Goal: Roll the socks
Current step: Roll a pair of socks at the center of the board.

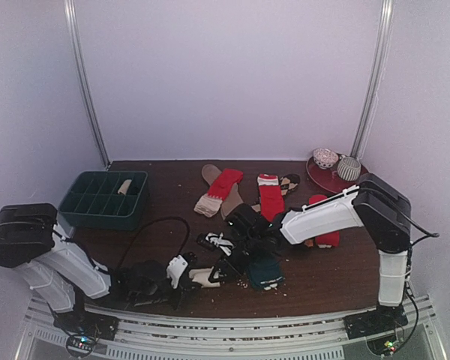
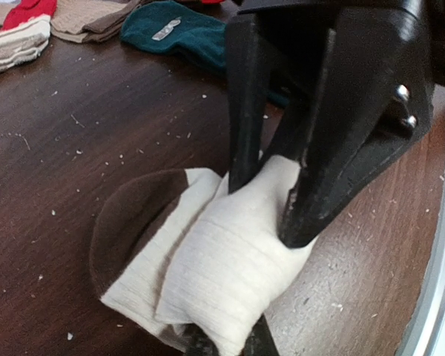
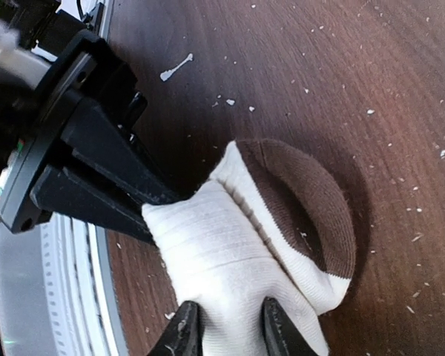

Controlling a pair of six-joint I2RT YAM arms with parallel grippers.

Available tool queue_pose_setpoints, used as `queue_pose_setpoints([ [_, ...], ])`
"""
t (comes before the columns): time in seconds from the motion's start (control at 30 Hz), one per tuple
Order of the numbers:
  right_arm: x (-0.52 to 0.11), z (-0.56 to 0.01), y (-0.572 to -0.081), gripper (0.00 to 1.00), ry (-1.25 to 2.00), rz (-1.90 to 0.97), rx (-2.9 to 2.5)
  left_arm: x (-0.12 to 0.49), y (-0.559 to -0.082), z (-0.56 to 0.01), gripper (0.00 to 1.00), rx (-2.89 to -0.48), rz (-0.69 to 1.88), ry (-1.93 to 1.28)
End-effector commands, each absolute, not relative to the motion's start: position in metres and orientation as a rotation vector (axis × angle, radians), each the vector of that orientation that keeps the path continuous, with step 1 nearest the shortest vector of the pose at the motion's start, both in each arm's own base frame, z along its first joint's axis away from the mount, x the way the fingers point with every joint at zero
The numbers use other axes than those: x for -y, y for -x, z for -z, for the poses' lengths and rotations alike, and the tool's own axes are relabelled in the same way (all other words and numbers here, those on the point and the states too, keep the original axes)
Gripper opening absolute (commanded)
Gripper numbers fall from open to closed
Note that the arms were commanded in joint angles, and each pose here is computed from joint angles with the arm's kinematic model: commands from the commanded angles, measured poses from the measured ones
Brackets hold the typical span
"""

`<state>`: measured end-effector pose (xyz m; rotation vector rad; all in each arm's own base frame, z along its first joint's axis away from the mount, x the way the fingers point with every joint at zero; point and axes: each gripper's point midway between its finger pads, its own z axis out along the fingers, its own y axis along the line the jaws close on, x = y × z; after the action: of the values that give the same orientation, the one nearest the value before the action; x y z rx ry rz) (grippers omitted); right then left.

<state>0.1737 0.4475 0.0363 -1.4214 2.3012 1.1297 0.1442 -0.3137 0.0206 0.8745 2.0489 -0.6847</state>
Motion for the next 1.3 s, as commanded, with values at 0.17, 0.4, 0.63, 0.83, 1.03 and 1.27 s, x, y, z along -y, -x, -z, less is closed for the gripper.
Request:
queue_pose_setpoints([
  [0.17, -0.426, -0.052, -0.187, 0.44, 1.537, -0.802, -1.871, 0.259, -0.099, 0.062, 0.0, -2.581, 0.735, -0.768],
  [0.4, -0.419, -0.067, -0.18, 0.58, 1.67, -0.575, -1.519, 0.254, -0.085, 0.078, 0.0, -2.672, 0.741, -0.807],
  [0.63, -0.429, -0.049, -0.178, 0.58, 1.722, -0.583, -1.507, 0.254, -0.081, 0.081, 0.0, -2.68, 0.745, -0.837],
  [0.83, -0.423, -0.017, -0.165, 0.21, 1.794, -0.64, -1.698, 0.258, -0.085, 0.078, 0.0, -2.656, 0.746, -0.844],
  [1.03, -0.406, 0.01, -0.159, 0.15, 1.71, -0.682, -2.027, 0.267, -0.11, 0.071, 0.04, -2.581, 0.596, -0.892],
  [1.27, -0.376, 0.036, -0.139, 0.15, 1.655, -0.712, -2.421, 0.278, -0.166, -0.021, 0.5, -2.182, 0.494, -0.81],
])
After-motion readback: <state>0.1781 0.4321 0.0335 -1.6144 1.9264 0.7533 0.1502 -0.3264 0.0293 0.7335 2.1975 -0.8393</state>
